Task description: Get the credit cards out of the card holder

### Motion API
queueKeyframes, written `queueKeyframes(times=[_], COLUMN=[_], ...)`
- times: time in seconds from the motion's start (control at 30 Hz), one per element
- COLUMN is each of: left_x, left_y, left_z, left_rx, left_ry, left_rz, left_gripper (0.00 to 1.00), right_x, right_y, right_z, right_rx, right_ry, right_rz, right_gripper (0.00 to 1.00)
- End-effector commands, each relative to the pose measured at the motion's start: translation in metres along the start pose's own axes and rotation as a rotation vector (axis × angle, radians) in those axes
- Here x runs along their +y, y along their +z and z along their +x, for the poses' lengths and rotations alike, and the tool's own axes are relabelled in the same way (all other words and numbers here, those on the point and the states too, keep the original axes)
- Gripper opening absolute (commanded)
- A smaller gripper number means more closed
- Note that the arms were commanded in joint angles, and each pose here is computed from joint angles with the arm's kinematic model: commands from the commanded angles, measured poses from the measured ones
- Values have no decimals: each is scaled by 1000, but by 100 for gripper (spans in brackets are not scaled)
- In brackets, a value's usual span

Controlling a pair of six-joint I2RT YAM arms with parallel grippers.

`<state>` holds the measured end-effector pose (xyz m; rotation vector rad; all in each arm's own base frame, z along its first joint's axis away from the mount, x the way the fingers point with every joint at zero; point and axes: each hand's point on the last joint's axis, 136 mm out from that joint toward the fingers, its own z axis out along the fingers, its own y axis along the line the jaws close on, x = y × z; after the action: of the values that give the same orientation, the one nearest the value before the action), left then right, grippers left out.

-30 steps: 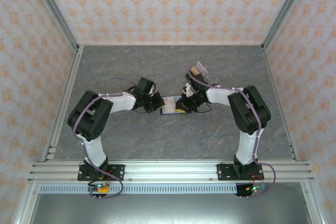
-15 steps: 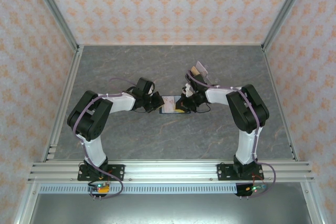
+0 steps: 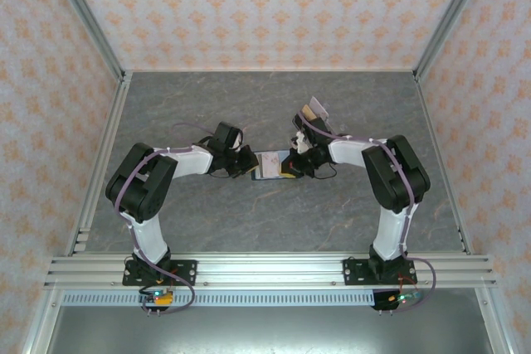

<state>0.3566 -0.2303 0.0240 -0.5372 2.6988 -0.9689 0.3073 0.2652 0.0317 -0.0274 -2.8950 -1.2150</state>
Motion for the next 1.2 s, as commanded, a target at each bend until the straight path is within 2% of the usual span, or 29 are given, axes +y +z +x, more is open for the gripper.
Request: queueKeyframes(times=[0.0, 0.27, 0.47, 0.63, 1.17], left_x=[37, 10, -14, -24, 5], left_y=[-1, -11, -26, -27, 4], left_z=[15, 8, 3, 1, 6], left_rx=[54, 41, 16, 12, 60], left_ry=[-41, 5, 45, 62, 10], left_rz=[-130, -50, 6, 20, -78], left_gripper=[10, 10, 10, 10, 8], right_x=[-7, -5, 15, 21, 14], right_y=[-10, -13, -21, -18, 4], right_z=[5, 1, -13, -26, -38], right_rx=[-11, -34, -85, -99, -66], right_ry=[-11, -15, -26, -17, -7], right_rz=[46, 57, 7, -5, 39], right_gripper=[0, 1, 22, 30, 30])
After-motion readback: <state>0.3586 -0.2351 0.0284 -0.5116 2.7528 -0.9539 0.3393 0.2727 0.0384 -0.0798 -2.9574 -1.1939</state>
